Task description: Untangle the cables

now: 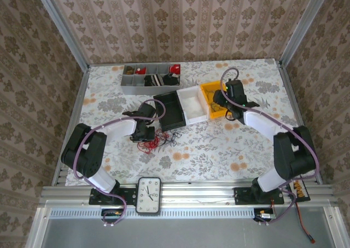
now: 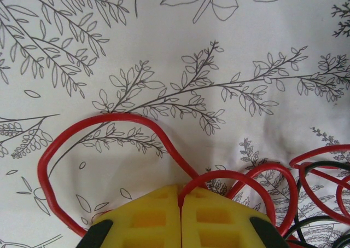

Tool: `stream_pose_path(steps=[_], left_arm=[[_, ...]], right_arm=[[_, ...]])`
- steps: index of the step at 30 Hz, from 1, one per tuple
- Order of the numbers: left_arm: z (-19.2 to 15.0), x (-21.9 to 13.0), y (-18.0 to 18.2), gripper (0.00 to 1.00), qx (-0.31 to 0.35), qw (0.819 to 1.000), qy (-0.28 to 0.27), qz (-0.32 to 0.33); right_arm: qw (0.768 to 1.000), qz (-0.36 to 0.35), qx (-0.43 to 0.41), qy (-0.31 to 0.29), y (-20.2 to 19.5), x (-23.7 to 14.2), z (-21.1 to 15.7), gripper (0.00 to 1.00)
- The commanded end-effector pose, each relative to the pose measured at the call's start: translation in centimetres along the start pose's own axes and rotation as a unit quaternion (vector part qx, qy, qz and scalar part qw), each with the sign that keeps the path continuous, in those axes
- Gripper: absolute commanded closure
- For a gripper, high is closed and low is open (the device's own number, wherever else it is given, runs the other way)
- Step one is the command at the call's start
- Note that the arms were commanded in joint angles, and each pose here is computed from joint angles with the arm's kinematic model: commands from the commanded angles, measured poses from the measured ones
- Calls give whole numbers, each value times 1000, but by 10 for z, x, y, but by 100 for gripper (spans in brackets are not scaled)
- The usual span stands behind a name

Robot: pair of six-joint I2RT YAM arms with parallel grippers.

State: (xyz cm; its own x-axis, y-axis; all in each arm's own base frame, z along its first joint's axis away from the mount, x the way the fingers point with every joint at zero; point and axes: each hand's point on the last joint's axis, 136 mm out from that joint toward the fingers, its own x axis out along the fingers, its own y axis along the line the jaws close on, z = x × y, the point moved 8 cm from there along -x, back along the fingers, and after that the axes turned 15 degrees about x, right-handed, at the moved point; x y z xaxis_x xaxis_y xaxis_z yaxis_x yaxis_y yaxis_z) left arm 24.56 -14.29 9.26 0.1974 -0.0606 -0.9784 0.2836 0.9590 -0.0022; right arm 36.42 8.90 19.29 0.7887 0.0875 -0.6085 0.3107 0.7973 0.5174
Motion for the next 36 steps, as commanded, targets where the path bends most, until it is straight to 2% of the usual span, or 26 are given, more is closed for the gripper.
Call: stream_pose_path(steps=[1, 3, 6, 10, 14, 17, 29, 36], left_arm=[[-3, 21, 3, 100, 4, 1000, -3, 19], [-3, 21, 2, 100, 4, 1000, -3, 17], [-2, 23, 1, 100, 6, 1000, -1, 13], [-1, 25, 0, 100, 8, 1000, 5, 11], [-3, 25, 0, 100, 9, 1000, 7, 13], [-3, 24, 0, 100, 11, 1000, 7, 14], [-2, 25, -3, 100, 18, 1000, 8, 16], [-1, 24, -3, 100, 20, 1000, 7, 18]], right_arm=[[999, 16, -27, -21, 2, -25, -7, 46], [997, 43, -64, -2, 12, -35, -30, 46], [987, 87, -117, 74, 29, -40, -86, 47], [955, 131, -189, 187, 53, -34, -172, 47], [916, 162, -256, 265, 78, -31, -225, 49], [903, 147, -287, 283, 86, -25, -235, 53], [899, 117, -302, 293, 88, 1, -247, 63], [915, 73, -294, 266, 71, 5, -240, 89]])
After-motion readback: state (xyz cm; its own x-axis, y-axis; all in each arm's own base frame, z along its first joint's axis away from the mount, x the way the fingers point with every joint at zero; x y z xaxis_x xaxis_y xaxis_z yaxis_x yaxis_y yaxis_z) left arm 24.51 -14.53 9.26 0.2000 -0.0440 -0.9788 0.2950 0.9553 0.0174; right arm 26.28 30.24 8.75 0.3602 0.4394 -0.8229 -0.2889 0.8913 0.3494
